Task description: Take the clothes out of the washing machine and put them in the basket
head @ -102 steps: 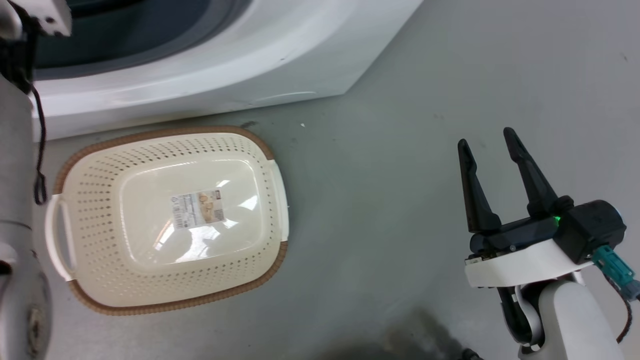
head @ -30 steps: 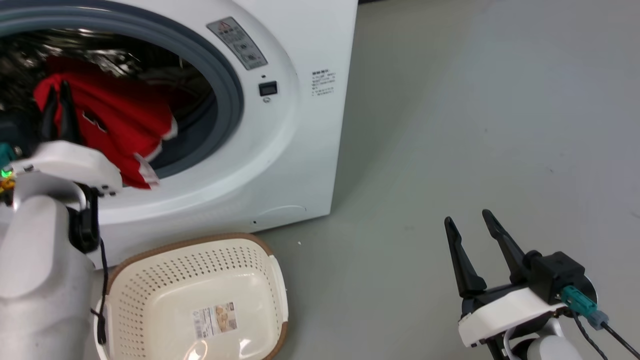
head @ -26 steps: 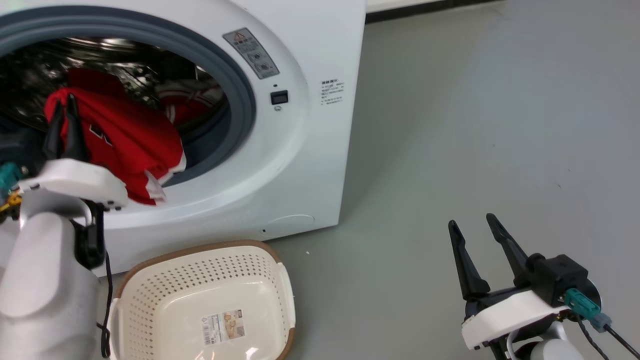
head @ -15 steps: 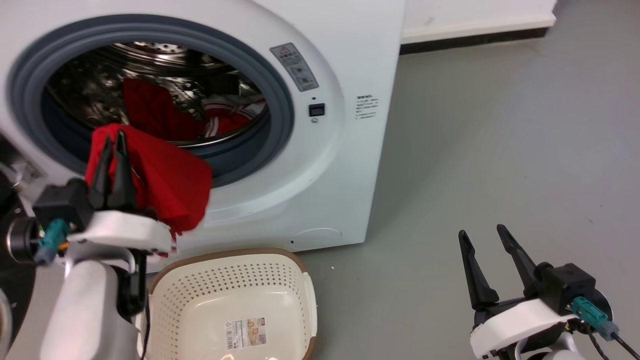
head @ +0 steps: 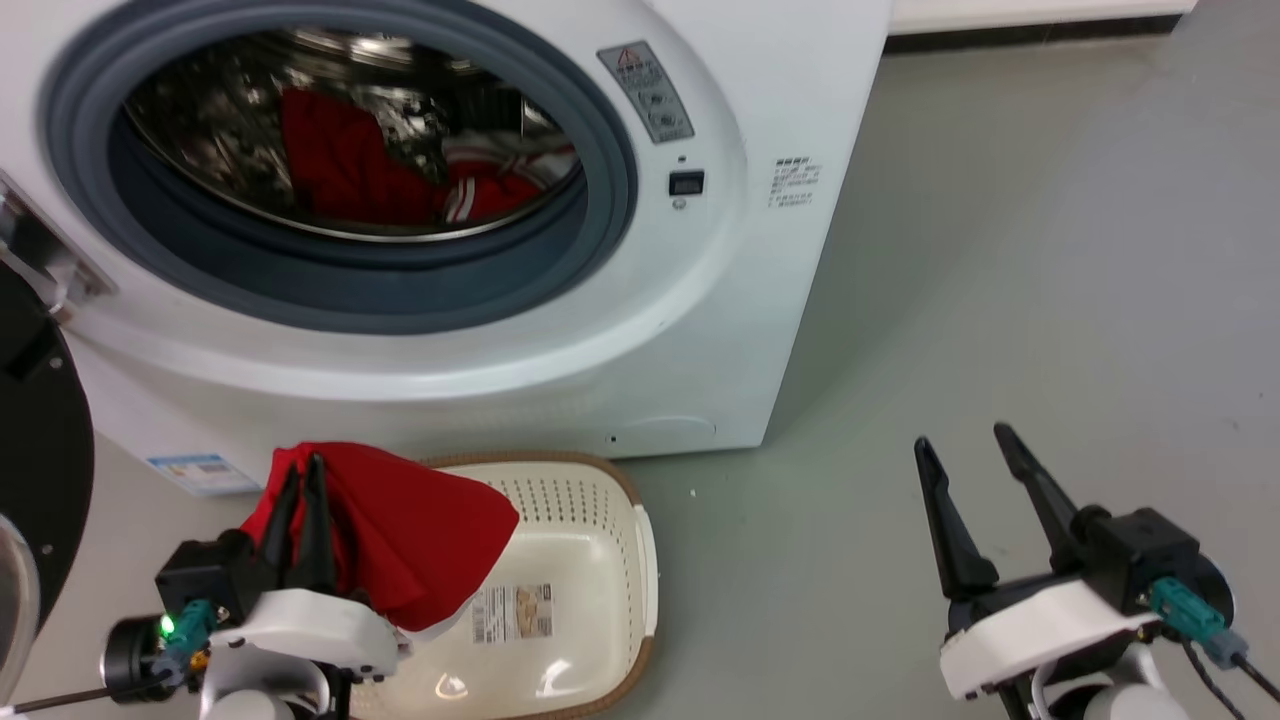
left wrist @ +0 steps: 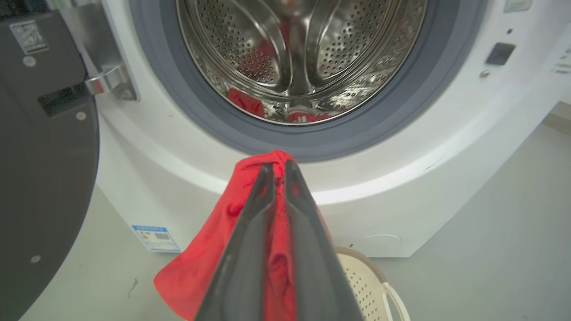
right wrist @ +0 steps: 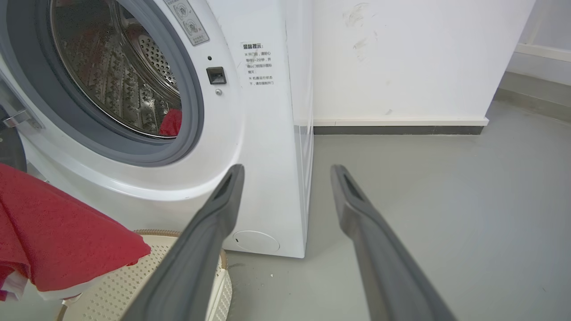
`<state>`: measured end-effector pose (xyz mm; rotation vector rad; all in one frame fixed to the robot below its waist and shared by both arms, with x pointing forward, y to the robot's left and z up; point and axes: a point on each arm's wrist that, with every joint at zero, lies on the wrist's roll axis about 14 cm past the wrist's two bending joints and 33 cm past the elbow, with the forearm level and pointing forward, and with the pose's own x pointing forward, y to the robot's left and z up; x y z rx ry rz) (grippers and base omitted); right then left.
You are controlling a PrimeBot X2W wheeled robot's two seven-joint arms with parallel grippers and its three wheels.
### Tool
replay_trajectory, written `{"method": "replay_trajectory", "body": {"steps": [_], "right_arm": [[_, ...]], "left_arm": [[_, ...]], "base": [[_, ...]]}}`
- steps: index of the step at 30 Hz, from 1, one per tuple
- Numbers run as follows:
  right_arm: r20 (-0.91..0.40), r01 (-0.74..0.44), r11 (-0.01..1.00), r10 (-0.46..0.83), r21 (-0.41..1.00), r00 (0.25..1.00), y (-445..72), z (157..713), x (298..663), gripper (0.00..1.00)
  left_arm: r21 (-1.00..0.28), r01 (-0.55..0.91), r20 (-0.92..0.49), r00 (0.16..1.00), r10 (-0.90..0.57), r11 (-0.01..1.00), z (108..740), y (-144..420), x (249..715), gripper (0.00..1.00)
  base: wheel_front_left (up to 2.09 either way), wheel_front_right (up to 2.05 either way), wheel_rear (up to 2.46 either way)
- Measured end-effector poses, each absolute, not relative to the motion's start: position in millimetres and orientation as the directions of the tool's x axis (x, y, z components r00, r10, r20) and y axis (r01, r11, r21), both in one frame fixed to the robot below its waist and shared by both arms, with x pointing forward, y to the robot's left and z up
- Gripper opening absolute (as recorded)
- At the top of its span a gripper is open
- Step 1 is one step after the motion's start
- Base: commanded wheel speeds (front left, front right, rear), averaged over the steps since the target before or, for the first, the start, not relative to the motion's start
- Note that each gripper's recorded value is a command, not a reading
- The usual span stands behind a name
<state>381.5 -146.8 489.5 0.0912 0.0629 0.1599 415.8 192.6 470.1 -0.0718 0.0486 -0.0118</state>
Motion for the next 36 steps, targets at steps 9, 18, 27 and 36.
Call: {"method": "replay_trajectory", "body": {"steps": [9, 18, 27, 36], "right_arm": [[-0.116, -0.165, 0.981, 0.177, 0.104, 0.977, -143, 455, 423, 1.0], [-0.181, -0.165, 0.981, 0.182, 0.105, 0.967, -143, 411, 452, 1.0], [-0.272, -0.144, 0.983, 0.17, 0.114, 0.947, -148, 361, 459, 1.0], [-0.317, -0.107, 0.989, 0.136, 0.106, 0.939, -162, 341, 452, 1.0]], "left_arm": [[-0.104, -0.033, -0.413, 0.911, -0.013, 0.994, 334, 190, 415, 0.0], [-0.087, -0.005, -0.56, 0.827, -0.045, 0.996, 257, 186, 446, 0.0], [-0.078, -0.059, -0.757, 0.653, -0.021, 0.995, 167, 192, 432, 0.0], [-0.063, -0.138, -0.862, 0.507, 0.016, 0.988, 123, 198, 414, 0.0]], "base": [[0.0, 0.0, 0.0], [0.0, 0.0, 0.0], [0.0, 0.0, 0.0], [0.0, 0.0, 0.0]]}}
